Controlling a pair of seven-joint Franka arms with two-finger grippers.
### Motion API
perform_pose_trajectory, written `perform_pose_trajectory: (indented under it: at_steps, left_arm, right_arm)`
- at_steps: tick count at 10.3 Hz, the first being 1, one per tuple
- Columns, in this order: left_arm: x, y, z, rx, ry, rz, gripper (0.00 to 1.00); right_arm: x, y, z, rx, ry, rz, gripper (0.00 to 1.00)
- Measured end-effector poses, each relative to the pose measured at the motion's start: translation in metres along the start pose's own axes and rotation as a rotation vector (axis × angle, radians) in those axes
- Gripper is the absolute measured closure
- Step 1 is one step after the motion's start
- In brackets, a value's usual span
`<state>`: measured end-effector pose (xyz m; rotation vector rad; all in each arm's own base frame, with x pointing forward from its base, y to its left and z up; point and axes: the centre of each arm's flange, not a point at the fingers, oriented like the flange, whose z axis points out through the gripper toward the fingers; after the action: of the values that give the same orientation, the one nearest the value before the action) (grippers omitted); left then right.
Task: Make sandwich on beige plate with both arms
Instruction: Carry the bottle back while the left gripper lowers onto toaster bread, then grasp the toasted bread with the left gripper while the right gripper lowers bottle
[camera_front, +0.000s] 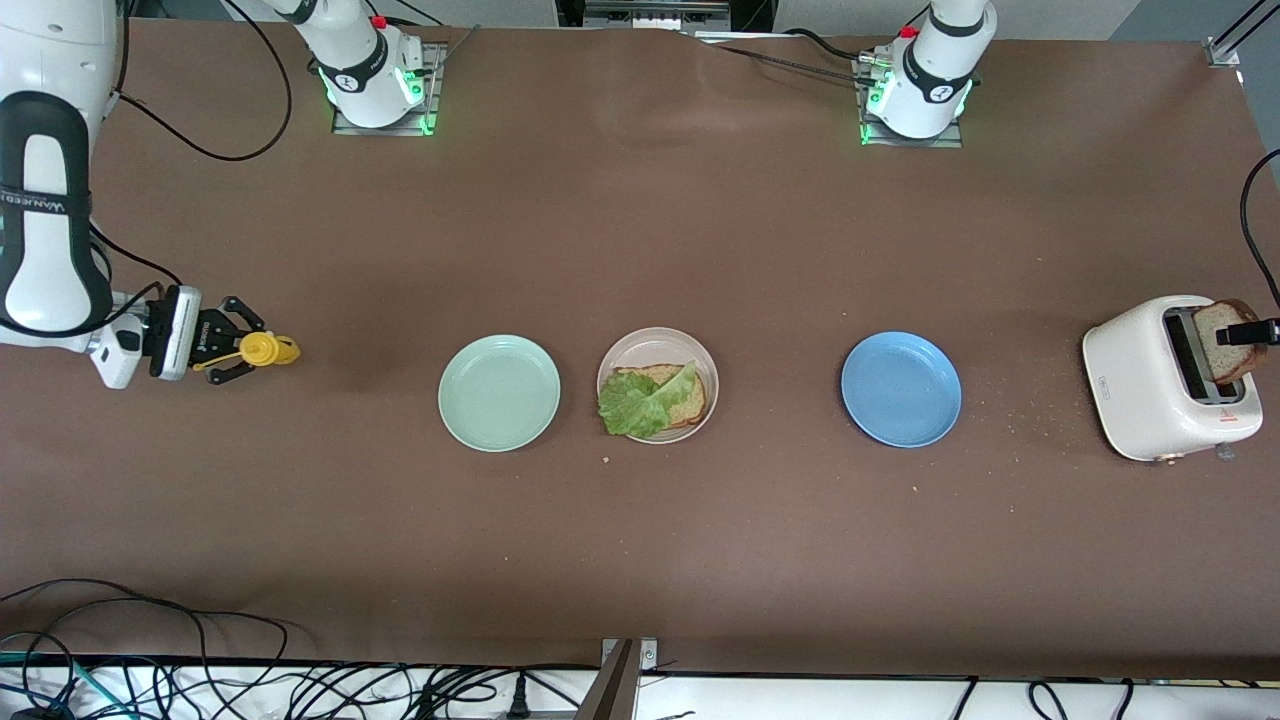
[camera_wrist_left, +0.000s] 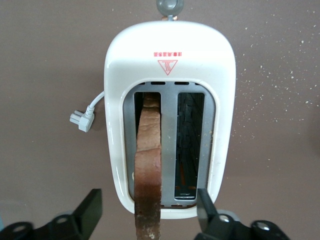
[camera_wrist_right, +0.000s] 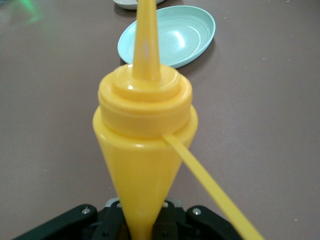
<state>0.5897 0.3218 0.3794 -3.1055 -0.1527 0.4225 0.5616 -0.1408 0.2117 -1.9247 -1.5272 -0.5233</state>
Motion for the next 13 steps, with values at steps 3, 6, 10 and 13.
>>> perform_pose_trajectory:
  at_steps: [3,6,10,13]
  left_arm:
    - [0.0,0.002,0.0,0.057,-0.027,0.037,0.68]
    - [0.007,0.02,-0.01,0.092,-0.029,0.073,0.88]
    - [0.005,0.034,-0.03,0.091,-0.044,0.088,0.92]
    - [0.006,0.064,-0.071,0.088,-0.045,0.121,0.92]
  right_arm:
    - [-0.035,-0.002,0.02,-0.004,0.068,-0.041,0.85]
    - [-0.043,-0.002,0.027,-0.005,0.085,-0.056,0.85]
    - [-0.042,-0.001,0.026,-0.006,0.087,-0.06,0.69]
    - [-0.048,-0.003,0.021,-0.011,0.098,-0.051,0.33]
